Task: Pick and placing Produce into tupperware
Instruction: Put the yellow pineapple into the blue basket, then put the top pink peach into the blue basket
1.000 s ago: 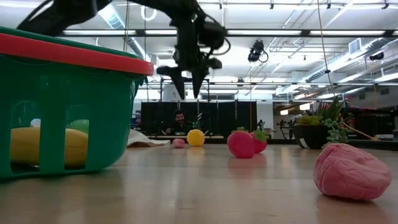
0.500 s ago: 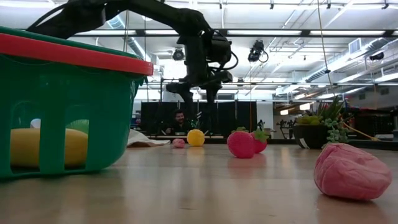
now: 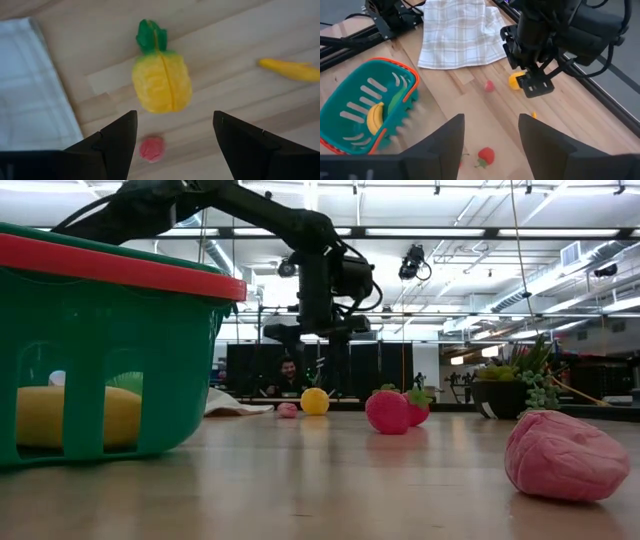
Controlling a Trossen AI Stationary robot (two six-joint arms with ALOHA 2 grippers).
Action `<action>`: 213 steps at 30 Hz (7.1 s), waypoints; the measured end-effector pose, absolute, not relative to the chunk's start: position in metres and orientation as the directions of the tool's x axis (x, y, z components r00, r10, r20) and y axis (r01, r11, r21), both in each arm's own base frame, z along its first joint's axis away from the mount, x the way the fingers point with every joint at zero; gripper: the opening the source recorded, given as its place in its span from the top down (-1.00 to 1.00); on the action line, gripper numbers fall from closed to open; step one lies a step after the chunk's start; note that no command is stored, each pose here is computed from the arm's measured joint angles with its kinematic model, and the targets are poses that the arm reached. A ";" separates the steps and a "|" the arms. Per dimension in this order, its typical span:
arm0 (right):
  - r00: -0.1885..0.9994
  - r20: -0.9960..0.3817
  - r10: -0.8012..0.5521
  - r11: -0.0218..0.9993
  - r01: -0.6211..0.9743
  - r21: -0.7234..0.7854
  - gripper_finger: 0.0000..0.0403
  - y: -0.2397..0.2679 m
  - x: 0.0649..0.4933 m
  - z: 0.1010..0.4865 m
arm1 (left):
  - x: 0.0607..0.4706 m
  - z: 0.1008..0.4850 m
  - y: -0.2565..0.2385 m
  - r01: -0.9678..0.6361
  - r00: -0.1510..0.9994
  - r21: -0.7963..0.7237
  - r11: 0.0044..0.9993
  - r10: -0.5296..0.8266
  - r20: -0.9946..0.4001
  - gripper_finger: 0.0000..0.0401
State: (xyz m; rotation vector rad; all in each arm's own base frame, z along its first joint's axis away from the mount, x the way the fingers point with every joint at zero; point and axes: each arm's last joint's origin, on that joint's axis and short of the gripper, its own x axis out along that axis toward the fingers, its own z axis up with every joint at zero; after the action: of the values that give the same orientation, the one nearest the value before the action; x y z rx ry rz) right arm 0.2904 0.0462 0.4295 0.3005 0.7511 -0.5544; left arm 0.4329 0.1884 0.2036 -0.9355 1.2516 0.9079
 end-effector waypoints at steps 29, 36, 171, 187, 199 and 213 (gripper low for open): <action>0.593 -0.717 -0.366 0.829 0.558 0.038 0.08 0.046 0.290 0.429 | 0.430 0.181 0.205 -0.935 0.084 -0.094 0.342 -0.043 -0.996 -0.32; 0.594 -0.716 -0.366 0.829 0.558 0.039 0.10 0.046 0.290 0.429 | 0.430 0.176 0.211 -0.939 0.082 -0.090 0.331 -0.040 -0.996 -0.32; 0.476 -0.721 -0.503 0.747 0.659 -0.087 0.23 0.057 0.271 0.423 | 0.305 0.307 -0.065 -0.333 0.296 -0.313 0.889 -0.217 -0.930 -0.31; 0.538 -0.689 -0.486 0.733 0.680 0.014 0.23 0.059 0.278 0.426 | 0.317 0.246 0.073 -0.337 0.451 -0.138 0.931 0.031 -0.892 -0.25; 0.556 -0.651 -0.516 0.722 0.692 0.019 0.23 0.058 0.281 0.428 | 0.329 0.179 0.110 -0.466 0.485 -0.238 0.852 0.021 -0.874 -0.23; 0.563 -0.647 -0.514 0.719 0.695 0.033 0.23 0.059 0.282 0.429 | 0.342 0.140 0.118 -0.540 0.414 -0.133 0.831 0.125 -0.902 -0.22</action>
State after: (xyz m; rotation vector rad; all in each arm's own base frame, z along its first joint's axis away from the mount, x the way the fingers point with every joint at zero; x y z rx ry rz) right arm 0.2818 0.0589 0.4290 0.3003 0.6559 -0.7240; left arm 0.3415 0.1175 0.1397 -0.4413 1.0697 0.4348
